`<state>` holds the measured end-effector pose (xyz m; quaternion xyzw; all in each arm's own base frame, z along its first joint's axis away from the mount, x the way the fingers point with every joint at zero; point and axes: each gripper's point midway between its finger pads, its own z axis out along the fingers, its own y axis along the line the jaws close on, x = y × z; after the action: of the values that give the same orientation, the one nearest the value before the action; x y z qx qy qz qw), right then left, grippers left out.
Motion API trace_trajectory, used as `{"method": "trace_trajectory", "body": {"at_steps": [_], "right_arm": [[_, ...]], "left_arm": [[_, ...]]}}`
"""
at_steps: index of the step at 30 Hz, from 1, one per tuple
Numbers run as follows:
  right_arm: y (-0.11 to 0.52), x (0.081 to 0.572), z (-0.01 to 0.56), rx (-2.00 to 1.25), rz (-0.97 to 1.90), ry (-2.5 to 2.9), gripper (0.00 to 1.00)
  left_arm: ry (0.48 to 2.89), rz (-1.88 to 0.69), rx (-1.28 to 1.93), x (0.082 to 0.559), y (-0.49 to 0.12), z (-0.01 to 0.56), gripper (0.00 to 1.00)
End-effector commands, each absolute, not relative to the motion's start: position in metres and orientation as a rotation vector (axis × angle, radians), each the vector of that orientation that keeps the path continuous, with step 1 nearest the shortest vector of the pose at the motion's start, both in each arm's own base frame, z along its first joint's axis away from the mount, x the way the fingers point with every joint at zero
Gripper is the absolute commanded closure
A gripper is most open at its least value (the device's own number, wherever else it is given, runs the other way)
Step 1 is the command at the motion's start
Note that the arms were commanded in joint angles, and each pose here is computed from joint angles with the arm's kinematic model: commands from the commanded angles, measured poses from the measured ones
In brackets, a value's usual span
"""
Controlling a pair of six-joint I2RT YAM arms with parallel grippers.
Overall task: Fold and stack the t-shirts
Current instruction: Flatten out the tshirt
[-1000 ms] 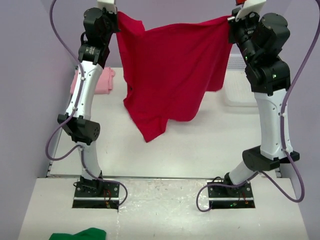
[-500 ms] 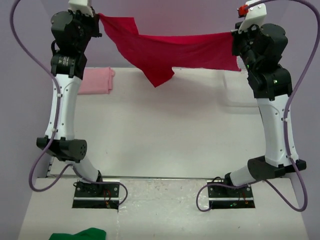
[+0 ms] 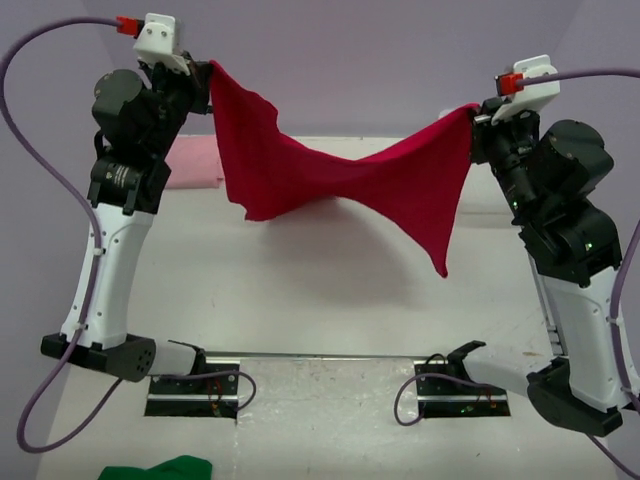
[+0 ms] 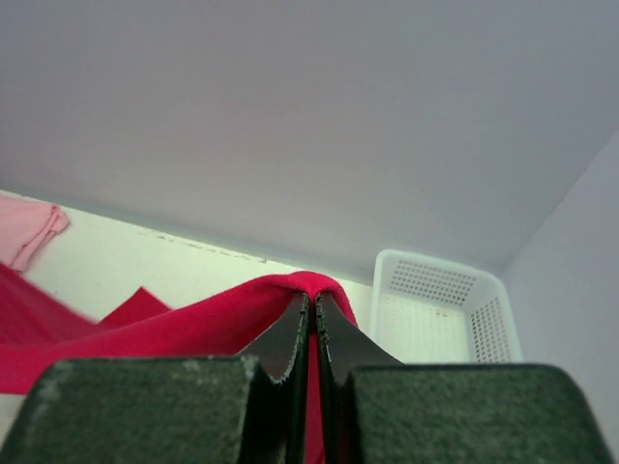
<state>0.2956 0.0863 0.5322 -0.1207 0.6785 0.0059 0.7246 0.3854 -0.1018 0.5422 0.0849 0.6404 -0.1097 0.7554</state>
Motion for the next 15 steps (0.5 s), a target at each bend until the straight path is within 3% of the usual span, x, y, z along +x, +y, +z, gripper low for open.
{"method": "trace_trajectory", "body": {"at_steps": [1,8,9,10,15], "right_arm": [[0.086,0.329,0.528,-0.202,-0.028,1.505,1.00],[0.060,0.412,0.509,-0.113,-0.069,1.574,1.00],[0.050,0.419,0.517,-0.092,-0.081,1.560,1.00],[0.047,0.427,0.516,-0.084,-0.097,1.563,1.00],[0.040,0.467,0.514,-0.083,-0.131,1.569,1.00]], "left_arm": [[1.433,-0.189,0.145,0.421,-0.098,0.532,1.00],[1.469,-0.136,0.137,0.501,-0.076,0.527,1.00],[1.517,-0.124,0.148,0.529,-0.076,0.503,1.00],[1.469,-0.112,0.145,0.529,-0.070,0.524,1.00],[1.433,-0.100,0.158,0.557,-0.065,0.517,1.00]]}}
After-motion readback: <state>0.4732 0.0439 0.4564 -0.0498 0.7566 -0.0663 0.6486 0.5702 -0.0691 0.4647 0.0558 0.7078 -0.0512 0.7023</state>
